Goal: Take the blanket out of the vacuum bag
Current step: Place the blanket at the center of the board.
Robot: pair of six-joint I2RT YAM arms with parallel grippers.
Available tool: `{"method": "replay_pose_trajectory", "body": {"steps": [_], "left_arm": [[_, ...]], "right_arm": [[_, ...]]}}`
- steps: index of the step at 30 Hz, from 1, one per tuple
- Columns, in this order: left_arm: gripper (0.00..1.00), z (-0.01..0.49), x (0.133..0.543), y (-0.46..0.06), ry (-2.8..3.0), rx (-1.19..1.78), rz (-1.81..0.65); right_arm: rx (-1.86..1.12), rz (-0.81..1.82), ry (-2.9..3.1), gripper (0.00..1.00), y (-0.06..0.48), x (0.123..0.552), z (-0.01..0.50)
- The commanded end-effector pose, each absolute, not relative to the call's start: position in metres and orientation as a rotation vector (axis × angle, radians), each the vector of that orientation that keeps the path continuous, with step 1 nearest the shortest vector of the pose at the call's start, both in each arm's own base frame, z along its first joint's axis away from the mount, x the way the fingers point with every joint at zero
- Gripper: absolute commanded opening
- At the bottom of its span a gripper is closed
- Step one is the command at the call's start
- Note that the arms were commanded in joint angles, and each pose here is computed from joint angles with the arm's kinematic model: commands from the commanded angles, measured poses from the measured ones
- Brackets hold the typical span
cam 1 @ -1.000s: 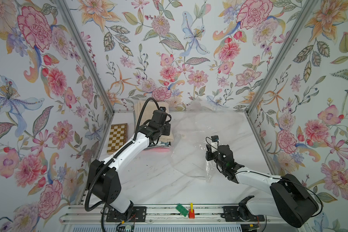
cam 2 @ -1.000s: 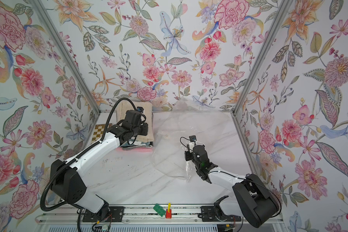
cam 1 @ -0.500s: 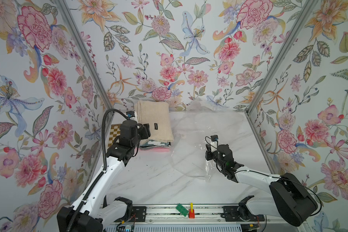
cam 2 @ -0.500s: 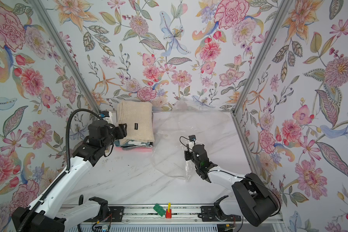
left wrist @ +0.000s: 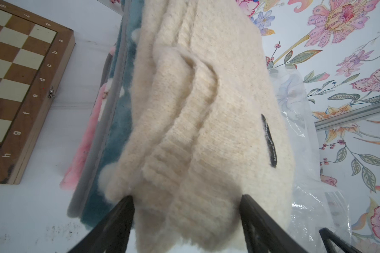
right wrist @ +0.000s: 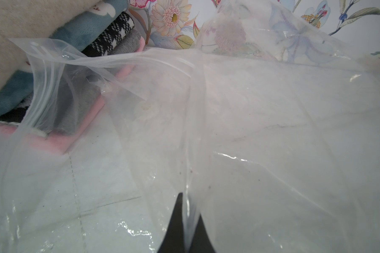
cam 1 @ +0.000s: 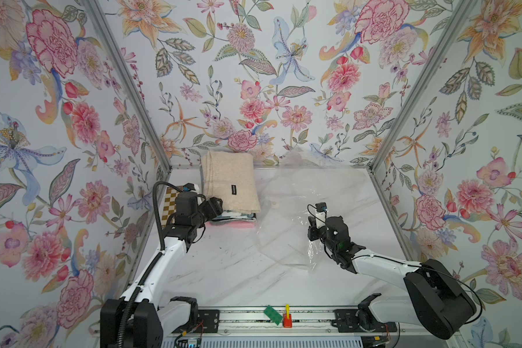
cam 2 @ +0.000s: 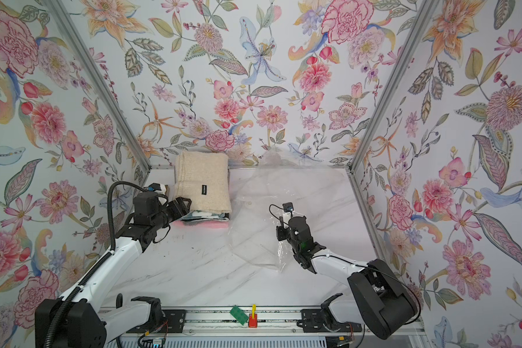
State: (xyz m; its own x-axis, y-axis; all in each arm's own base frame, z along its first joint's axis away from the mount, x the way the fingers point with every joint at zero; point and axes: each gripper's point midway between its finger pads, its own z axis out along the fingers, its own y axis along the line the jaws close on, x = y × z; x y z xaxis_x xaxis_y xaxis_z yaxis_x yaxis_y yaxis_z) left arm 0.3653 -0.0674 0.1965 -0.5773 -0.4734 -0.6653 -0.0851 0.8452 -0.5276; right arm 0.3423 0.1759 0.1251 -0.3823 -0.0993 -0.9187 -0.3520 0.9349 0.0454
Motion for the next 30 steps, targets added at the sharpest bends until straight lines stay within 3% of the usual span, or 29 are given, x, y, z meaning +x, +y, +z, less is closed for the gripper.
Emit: {"method": "replay_pose_trajectory", "body": {"steps": [1, 7, 9, 14, 17, 25, 27, 30], "left_arm": [[0.80, 0.186, 0.367, -0.067, 2.159, -0.440, -0.598], [0.76, 0.171, 0.370, -0.069, 2.177, -0.469, -0.633], [0.63, 0.174, 0.372, -0.070, 2.159, -0.473, -0.653], [0.16, 0.204, 0.380, -0.067, 2.117, -0.405, -0.602], [0.00, 0.219, 0.384, -0.059, 2.140, -0.353, -0.496], [0.00, 0.237, 0.388, -0.037, 2.140, -0.305, -0.231], [0.21, 0.227, 0.384, -0.027, 2.160, -0.352, -0.171], [0.42, 0.215, 0.377, -0.015, 2.179, -0.417, -0.100]], "right_arm": [[-0.336, 0.287, 1.959, 0.00, 0.181, 0.345, 0.127], [-0.338, 0.284, 1.959, 0.00, 0.180, 0.345, 0.128], [-0.337, 0.285, 1.958, 0.00, 0.180, 0.345, 0.128], [-0.338, 0.287, 1.960, 0.00, 0.181, 0.345, 0.127], [-0.339, 0.289, 1.960, 0.00, 0.182, 0.345, 0.128], [-0.342, 0.291, 1.962, 0.00, 0.183, 0.345, 0.127], [-0.345, 0.292, 1.962, 0.00, 0.184, 0.345, 0.127], [-0.346, 0.288, 1.966, 0.00, 0.183, 0.345, 0.126]]}}
